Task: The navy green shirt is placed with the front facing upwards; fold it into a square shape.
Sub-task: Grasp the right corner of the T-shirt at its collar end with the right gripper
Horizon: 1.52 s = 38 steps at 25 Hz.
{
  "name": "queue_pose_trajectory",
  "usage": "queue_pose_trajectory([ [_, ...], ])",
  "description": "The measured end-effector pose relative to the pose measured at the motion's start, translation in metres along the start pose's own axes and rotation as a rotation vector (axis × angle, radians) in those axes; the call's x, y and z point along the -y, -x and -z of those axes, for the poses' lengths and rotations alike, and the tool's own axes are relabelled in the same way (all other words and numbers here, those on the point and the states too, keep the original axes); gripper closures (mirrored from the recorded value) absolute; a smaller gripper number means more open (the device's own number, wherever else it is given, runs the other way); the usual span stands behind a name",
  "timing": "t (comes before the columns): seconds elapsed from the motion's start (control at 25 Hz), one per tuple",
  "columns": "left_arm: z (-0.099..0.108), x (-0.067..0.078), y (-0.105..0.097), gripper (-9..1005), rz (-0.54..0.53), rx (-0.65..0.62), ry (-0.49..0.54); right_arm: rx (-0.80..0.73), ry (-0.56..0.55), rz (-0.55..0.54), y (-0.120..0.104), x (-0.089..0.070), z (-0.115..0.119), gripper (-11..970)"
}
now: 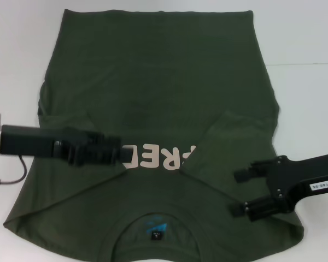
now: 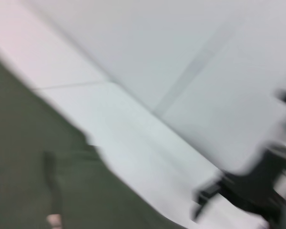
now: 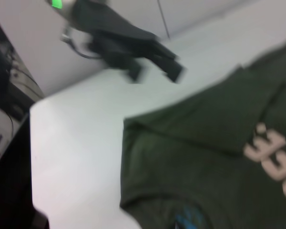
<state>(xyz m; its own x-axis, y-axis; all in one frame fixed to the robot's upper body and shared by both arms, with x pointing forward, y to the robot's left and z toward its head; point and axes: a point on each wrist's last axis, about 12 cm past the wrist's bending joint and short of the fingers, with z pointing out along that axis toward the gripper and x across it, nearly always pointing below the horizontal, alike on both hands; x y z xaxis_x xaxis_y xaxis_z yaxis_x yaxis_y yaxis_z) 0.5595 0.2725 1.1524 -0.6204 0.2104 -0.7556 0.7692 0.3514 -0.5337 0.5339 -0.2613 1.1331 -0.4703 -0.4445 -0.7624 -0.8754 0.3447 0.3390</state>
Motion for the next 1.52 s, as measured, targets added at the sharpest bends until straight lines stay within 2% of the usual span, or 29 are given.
queue_pose_trajectory([
  [0.08,0.001,0.007,-0.003,335,-0.079,-0.019,-0.057,-0.076,-0.022,-0.054,0.012,-0.007,0.005,77],
  [0.16,0.000,0.010,-0.006,269,-0.112,-0.026,-0.082,-0.149,-0.065,-0.097,0.024,-0.014,0.010,85],
  [0.2,0.000,0.011,-0.006,249,-0.122,-0.028,-0.089,-0.240,-0.141,-0.146,0.035,-0.021,0.015,89],
  [0.24,-0.002,0.011,-0.008,230,-0.134,-0.028,-0.096,-0.240,-0.141,-0.146,0.035,-0.021,0.015,93],
  [0.4,-0.007,0.013,-0.013,153,-0.170,-0.021,-0.115,-0.384,-0.277,-0.280,0.050,-0.024,0.018,110],
  [0.6,-0.014,0.013,-0.017,66,-0.169,-0.016,-0.131,-0.477,-0.311,-0.394,0.055,-0.024,0.019,130],
  [0.76,-0.017,0.014,-0.019,48,-0.172,-0.015,-0.140,-0.587,-0.409,-0.410,0.050,-0.016,0.016,147],
  [1.12,-0.020,0.014,-0.022,58,-0.161,-0.004,-0.141,-0.666,-0.418,-0.413,0.034,-0.007,-0.002,184],
  [1.28,-0.023,0.013,-0.021,62,-0.160,-0.002,-0.138,-0.716,-0.465,-0.376,0.029,-0.005,-0.008,201],
  [1.52,-0.025,0.013,-0.021,69,-0.160,-0.001,-0.139,-0.710,-0.479,-0.342,0.028,-0.002,-0.014,200],
])
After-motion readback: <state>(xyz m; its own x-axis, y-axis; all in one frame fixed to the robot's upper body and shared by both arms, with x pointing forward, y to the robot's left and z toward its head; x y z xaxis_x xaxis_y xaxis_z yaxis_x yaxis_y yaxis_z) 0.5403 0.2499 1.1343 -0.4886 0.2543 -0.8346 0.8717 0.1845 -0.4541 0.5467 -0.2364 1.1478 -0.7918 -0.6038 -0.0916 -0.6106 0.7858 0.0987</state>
